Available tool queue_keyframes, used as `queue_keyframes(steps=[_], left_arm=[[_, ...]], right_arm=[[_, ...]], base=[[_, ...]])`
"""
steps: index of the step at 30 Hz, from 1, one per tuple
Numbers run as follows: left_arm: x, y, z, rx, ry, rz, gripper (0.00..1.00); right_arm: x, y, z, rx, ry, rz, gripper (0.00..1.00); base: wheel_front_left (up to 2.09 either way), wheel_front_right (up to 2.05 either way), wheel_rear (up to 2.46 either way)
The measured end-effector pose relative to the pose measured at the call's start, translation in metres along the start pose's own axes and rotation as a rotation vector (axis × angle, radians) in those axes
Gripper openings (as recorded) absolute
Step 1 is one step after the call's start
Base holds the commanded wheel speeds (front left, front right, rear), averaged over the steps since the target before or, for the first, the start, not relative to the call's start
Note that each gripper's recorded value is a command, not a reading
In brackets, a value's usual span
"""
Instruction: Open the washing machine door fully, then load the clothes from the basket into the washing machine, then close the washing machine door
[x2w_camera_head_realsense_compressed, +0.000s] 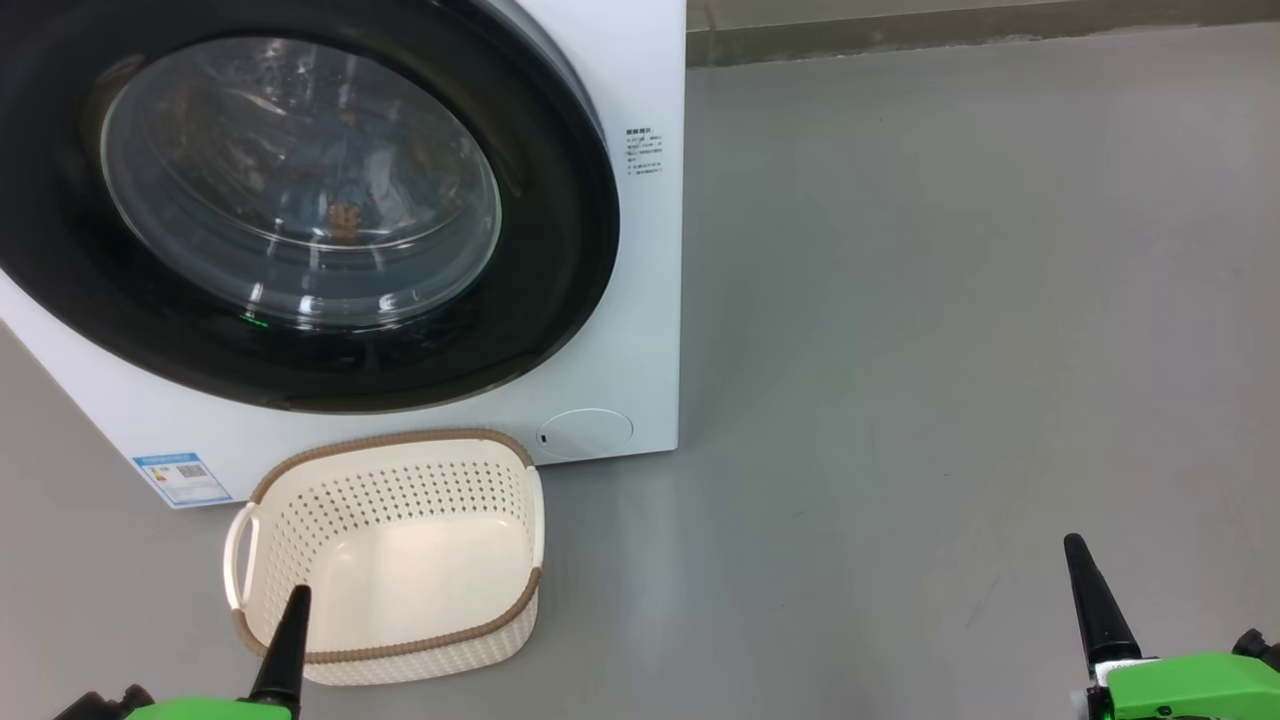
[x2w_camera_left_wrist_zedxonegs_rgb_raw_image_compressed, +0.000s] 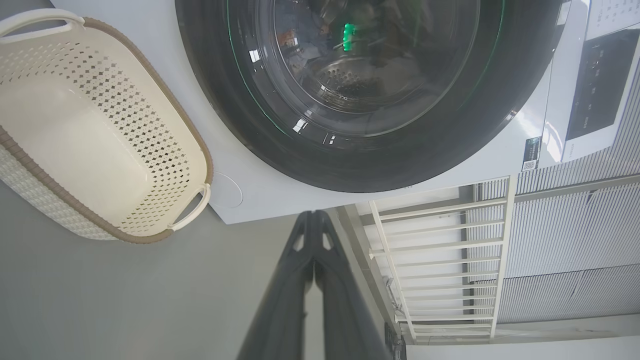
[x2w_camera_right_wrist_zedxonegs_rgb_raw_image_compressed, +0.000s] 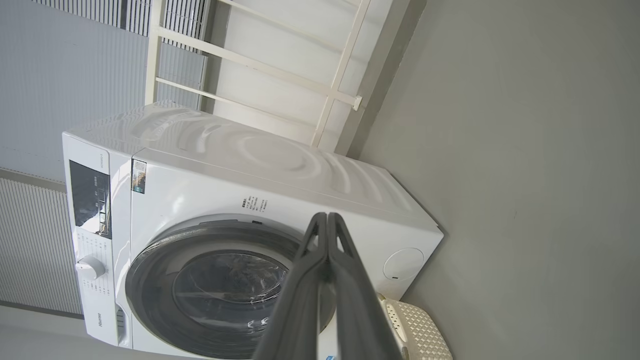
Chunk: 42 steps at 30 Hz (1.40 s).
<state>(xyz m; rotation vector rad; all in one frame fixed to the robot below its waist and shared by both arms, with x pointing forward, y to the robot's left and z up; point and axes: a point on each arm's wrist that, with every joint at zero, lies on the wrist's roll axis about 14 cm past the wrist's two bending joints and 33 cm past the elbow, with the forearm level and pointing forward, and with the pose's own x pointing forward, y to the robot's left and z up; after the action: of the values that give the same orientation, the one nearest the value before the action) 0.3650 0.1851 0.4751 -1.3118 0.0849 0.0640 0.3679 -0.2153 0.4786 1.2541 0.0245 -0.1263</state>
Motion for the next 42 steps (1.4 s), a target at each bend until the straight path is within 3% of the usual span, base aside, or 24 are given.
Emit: queue_keyframes(steps=[25, 42], left_arm=[[0.009, -0.007, 0.001, -0.242, 0.023, -0.022, 0.0], [0.012, -0.01, 0.003, -0.271, 0.024, -0.033, 0.0]], right_arm=[[0.005, 0.005, -0.006, 0.293, 0.037, 0.016, 0.0], [0.007, 0.008, -0.006, 0.328, 0.041, 0.026, 0.0]], base=[[0.0, 0.0, 0.0], [0.0, 0.0, 0.0]])
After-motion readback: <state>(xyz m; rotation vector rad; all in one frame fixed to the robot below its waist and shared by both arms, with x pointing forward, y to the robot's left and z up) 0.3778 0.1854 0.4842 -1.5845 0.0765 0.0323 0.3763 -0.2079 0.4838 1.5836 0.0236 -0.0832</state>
